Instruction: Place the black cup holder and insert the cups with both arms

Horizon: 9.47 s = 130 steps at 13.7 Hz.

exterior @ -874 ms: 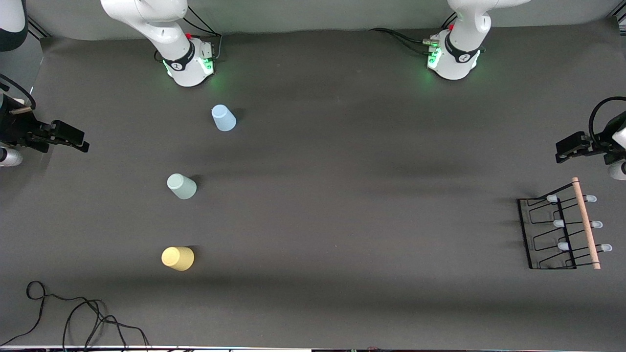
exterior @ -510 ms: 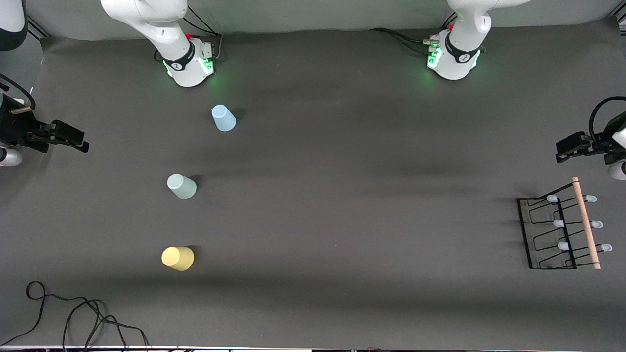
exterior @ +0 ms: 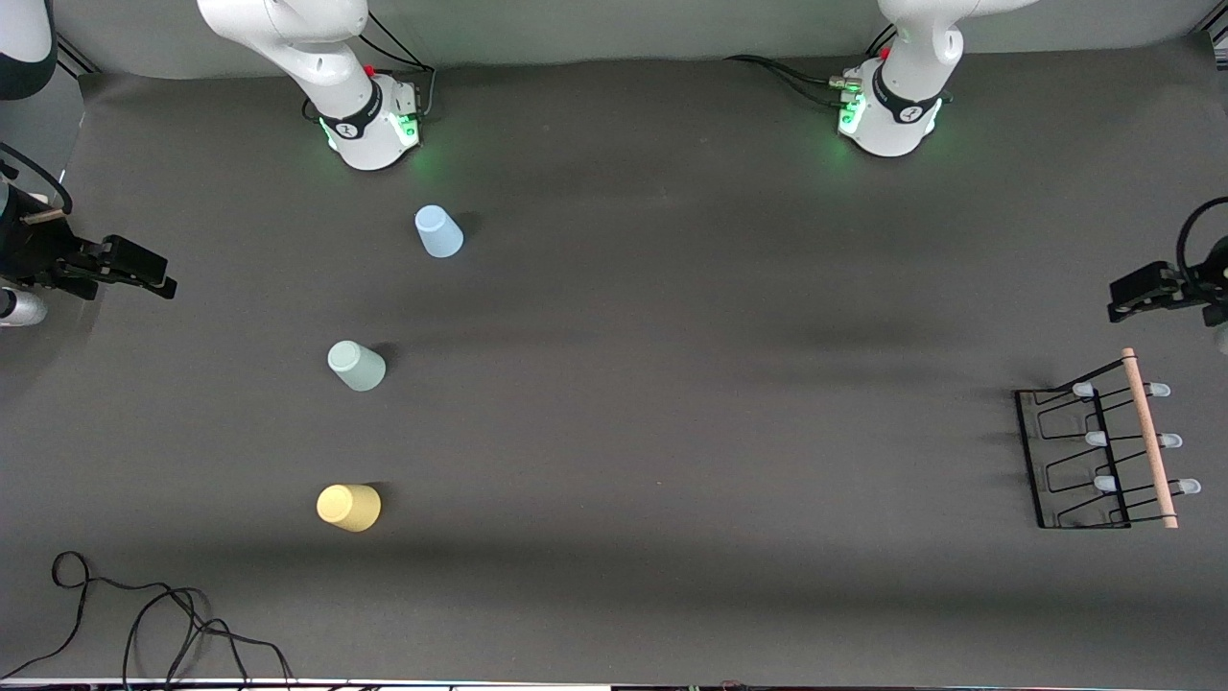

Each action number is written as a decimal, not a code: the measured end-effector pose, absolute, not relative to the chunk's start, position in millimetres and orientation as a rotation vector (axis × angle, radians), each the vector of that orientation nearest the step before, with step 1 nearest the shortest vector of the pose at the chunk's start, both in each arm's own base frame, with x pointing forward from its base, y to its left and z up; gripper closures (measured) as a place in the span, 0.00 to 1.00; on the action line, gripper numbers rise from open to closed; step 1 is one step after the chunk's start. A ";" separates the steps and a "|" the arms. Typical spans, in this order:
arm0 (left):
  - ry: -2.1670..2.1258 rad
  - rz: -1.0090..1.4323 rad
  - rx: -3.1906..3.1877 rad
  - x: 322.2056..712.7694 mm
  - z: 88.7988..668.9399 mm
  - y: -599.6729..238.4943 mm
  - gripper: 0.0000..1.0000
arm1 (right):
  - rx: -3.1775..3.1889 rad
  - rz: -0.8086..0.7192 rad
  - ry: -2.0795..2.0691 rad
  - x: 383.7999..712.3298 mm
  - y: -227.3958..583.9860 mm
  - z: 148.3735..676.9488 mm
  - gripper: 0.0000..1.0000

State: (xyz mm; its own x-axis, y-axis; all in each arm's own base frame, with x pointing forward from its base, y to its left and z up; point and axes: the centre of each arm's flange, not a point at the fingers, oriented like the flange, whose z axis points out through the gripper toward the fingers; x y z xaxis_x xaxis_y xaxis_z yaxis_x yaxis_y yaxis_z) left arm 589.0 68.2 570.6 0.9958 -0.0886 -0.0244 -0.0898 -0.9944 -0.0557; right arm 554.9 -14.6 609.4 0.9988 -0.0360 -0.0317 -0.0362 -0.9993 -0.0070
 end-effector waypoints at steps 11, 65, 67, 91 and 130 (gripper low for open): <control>0.137 0.130 -3.121 629.5 375.4 187.2 0.04 | -3.133 0.044 0.054 555.0 -13.4 610.1 0.00; -0.262 -0.234 -3.294 473.4 355.5 -572.9 0.92 | -3.134 0.041 0.064 556.1 -17.3 604.9 0.00; -0.243 -0.244 -3.305 459.4 337.3 -590.9 0.92 | -3.134 0.041 0.064 556.1 -17.4 604.8 0.00; -0.251 -0.539 -3.294 478.4 382.6 -590.5 0.01 | -3.124 0.097 0.231 552.9 3.5 587.2 0.00; 0.189 0.008 -3.121 570.8 558.8 1.6 0.00 | -3.118 0.085 0.175 529.8 33.8 470.3 0.34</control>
State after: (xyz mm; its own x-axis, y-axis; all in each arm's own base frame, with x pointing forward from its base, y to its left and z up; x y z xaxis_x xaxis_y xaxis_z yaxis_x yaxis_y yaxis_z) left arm 570.8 1.6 558.8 0.9927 -0.1206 -0.0060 -0.1206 -0.9926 -0.0149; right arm 529.8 33.8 470.3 0.9922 -0.1114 -0.0551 -0.1124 -0.9936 -0.0142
